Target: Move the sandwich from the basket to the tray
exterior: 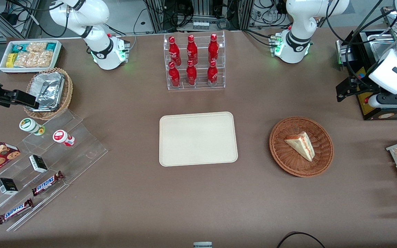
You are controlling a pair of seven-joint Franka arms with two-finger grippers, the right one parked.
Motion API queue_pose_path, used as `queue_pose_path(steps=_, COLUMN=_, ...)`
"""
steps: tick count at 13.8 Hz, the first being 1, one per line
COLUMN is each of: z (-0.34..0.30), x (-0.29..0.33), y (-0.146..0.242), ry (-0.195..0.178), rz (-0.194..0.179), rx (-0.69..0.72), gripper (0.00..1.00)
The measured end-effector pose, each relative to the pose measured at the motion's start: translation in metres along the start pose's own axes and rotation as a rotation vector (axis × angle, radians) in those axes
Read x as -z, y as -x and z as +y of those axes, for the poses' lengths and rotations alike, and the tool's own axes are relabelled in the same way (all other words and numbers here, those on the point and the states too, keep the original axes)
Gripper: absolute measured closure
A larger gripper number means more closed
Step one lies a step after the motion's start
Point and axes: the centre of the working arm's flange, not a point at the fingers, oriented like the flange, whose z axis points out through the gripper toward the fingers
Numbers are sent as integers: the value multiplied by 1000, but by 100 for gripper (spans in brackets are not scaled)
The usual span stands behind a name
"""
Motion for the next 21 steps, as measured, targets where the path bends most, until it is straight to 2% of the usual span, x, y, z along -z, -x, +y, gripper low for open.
queue_pose_path(steps=4, z=-1, x=1, y=-1, ry=0, rz=0, rx=3, gripper=0)
queue_pose_path(steps=8, z=-3, x=-42, y=-21, ry=-2, rz=-62, rx=37, gripper=0)
queue_pose_path(steps=9, z=-3, x=-63, y=-31, ry=-2, rz=-64, rx=61, gripper=0)
queue_pose_path(steps=13, z=1, x=-164, y=-48, ry=2, rz=-31, rx=235, gripper=0)
queue_pose_path(steps=16, z=3, x=-210, y=-40, ry=9, rz=-2, rx=410, gripper=0)
queue_pose_path(steps=19, z=4, x=-250, y=-24, ry=31, rz=56, rx=550, gripper=0)
queue_pose_path(steps=21, z=5, x=-273, y=-11, ry=40, rz=71, rx=625, gripper=0)
